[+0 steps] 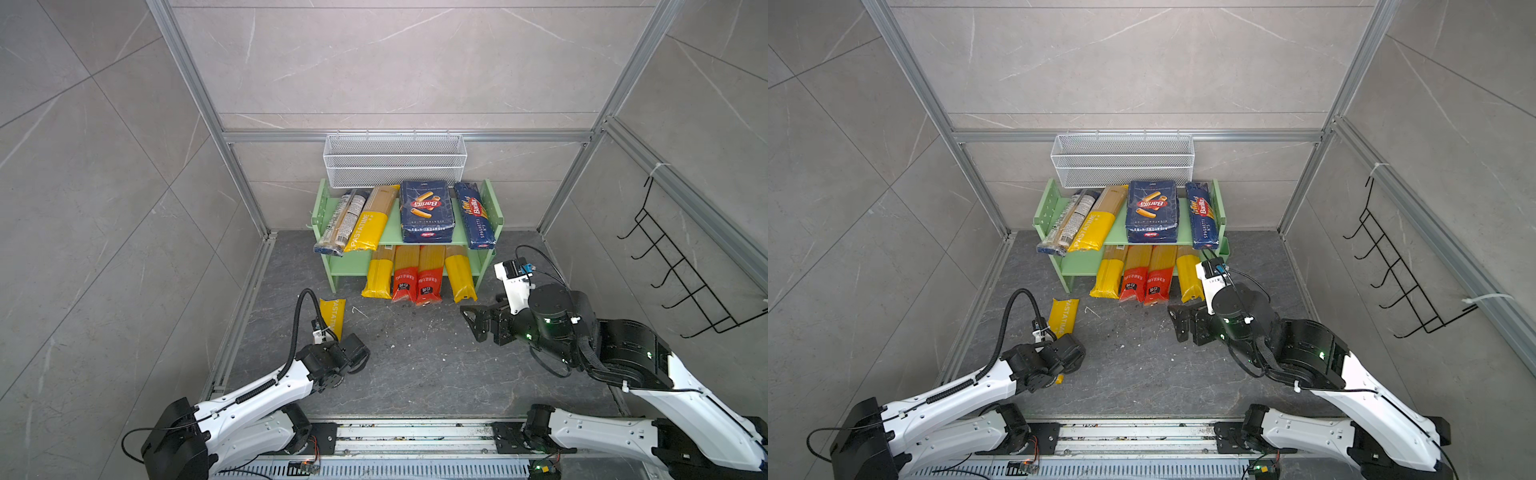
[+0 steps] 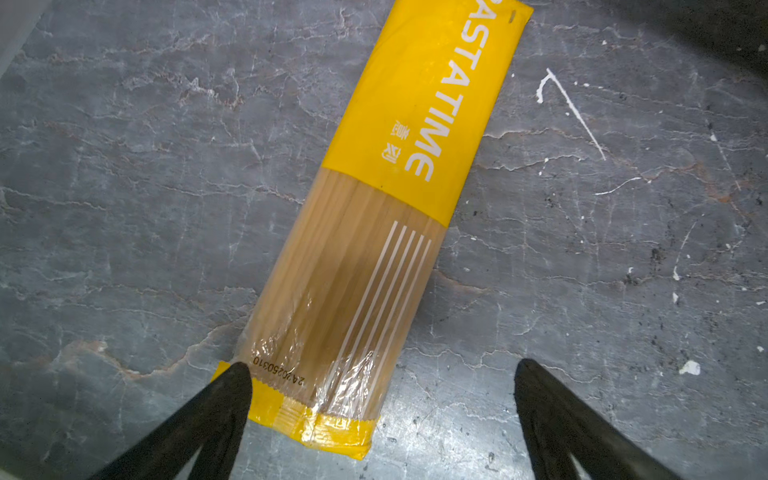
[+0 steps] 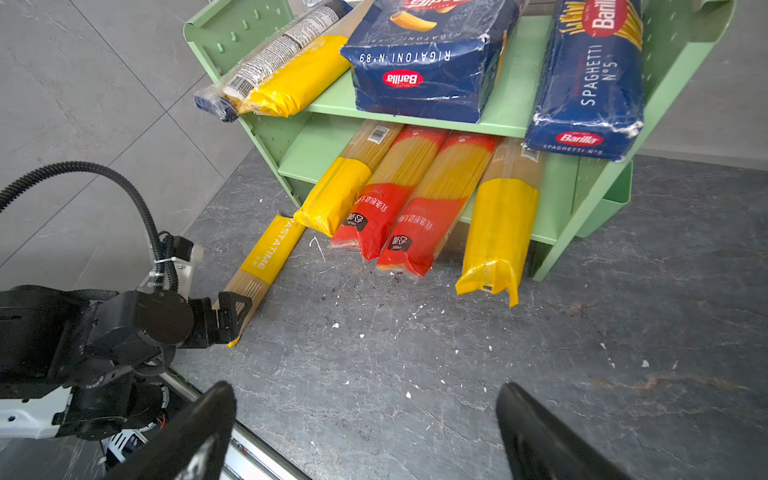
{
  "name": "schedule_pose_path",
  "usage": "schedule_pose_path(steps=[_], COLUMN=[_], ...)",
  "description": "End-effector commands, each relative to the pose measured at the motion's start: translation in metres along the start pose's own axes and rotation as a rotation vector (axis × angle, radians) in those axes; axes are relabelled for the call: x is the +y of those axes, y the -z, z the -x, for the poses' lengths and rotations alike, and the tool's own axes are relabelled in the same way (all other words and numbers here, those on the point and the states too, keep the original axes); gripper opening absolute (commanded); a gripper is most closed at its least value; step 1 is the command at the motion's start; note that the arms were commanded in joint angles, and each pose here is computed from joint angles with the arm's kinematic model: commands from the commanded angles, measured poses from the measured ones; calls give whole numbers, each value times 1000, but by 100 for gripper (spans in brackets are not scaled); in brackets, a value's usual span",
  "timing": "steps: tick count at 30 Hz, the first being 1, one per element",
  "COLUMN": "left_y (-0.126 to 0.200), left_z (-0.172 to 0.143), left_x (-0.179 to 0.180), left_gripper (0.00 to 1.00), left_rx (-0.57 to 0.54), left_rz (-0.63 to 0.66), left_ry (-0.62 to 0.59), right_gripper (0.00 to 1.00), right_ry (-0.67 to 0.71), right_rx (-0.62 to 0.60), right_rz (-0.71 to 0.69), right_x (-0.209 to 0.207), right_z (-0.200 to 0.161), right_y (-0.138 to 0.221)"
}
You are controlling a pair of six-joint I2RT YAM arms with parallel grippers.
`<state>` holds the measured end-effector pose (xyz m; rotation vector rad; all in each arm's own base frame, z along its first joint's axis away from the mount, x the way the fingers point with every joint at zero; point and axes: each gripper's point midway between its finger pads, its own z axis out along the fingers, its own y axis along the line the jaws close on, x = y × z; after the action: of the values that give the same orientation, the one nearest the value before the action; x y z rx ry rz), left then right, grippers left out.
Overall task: Arrange pasta packages on shelves
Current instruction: Move the pasta bag to the middle-left of the table.
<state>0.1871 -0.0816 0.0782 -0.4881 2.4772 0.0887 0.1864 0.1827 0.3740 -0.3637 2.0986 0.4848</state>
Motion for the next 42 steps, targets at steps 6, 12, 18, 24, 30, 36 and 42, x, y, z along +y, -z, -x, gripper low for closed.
schedule_pose_path(steps=[6, 12, 18, 24, 30, 36, 42], left_y=[-9, -28, -42, -51, -64, -65, -46], left_z=[-14, -17, -16, -17, -27, -32, -24], left_x=[27, 32, 19, 12, -3, -27, -28], left_gripper=[100, 100, 100, 100, 100, 100, 100], left_rx=[56, 135, 191, 244, 305, 340, 318], left_rz=[62, 119, 80, 54, 9, -88, -76], left_ry=[90, 91, 59, 56, 48, 56, 7], right_gripper=[100, 100, 100, 100, 100, 100, 100], right_ry=[38, 45, 53, 54, 50, 55, 50], right_rx=[4, 5, 7, 9, 15, 34, 50], right_rz=[25, 11, -14, -17, -2, -11, -15], right_x=[3, -6, -16, -19, -16, -17, -17], right_z=[-3, -7, -7, -6, -5, -8, -10], right_y=[-6, -4, 4, 4, 1, -5, -11])
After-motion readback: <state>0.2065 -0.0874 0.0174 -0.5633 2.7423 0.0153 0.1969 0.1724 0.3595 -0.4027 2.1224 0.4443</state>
